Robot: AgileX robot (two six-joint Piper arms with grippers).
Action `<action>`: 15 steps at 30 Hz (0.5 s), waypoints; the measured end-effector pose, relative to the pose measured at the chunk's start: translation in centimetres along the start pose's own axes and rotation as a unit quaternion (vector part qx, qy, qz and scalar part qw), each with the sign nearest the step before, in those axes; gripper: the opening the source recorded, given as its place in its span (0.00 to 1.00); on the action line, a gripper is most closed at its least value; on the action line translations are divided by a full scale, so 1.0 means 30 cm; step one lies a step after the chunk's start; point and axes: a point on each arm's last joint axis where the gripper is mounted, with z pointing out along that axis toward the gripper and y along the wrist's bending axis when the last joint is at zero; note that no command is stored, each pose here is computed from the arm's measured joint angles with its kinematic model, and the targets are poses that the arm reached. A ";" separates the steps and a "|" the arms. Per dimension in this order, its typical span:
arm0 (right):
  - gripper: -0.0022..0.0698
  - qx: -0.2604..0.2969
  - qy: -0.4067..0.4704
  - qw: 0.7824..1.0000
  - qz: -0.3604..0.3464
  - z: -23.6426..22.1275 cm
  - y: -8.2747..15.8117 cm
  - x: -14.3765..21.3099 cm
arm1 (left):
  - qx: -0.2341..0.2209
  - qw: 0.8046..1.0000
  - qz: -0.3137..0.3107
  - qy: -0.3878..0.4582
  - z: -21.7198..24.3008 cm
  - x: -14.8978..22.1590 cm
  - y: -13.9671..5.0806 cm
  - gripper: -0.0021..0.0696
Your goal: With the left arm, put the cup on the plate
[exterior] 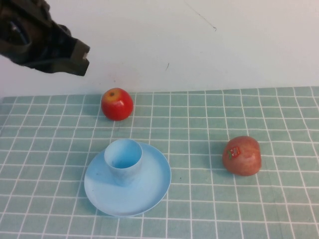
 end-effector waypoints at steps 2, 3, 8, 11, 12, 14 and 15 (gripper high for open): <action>0.03 0.000 0.000 1.000 0.000 0.000 0.000 0.000 | 0.007 1.000 -0.001 -0.018 -0.052 0.046 -0.025 0.04; 0.03 0.000 0.000 1.000 0.000 0.000 0.000 0.000 | 0.013 1.000 -0.003 -0.026 -0.067 0.067 -0.036 0.04; 0.03 0.000 0.000 1.000 0.000 0.000 0.000 0.000 | 0.025 0.998 -0.018 -0.064 -0.116 0.236 -0.078 0.03; 0.03 0.000 0.000 1.000 0.000 0.000 0.000 0.000 | 0.030 0.997 -0.025 -0.065 -0.120 0.353 -0.095 0.03; 0.03 0.000 0.000 1.000 0.000 0.000 0.000 0.000 | 0.032 0.997 -0.027 -0.064 -0.122 0.382 -0.100 0.03; 0.03 0.000 0.000 1.000 0.000 0.000 0.000 0.000 | 0.036 0.998 -0.025 -0.055 -0.137 0.451 -0.114 0.03; 0.03 0.000 0.000 1.000 0.000 0.000 0.000 0.000 | 0.033 0.998 -0.021 -0.053 -0.144 0.474 -0.117 0.03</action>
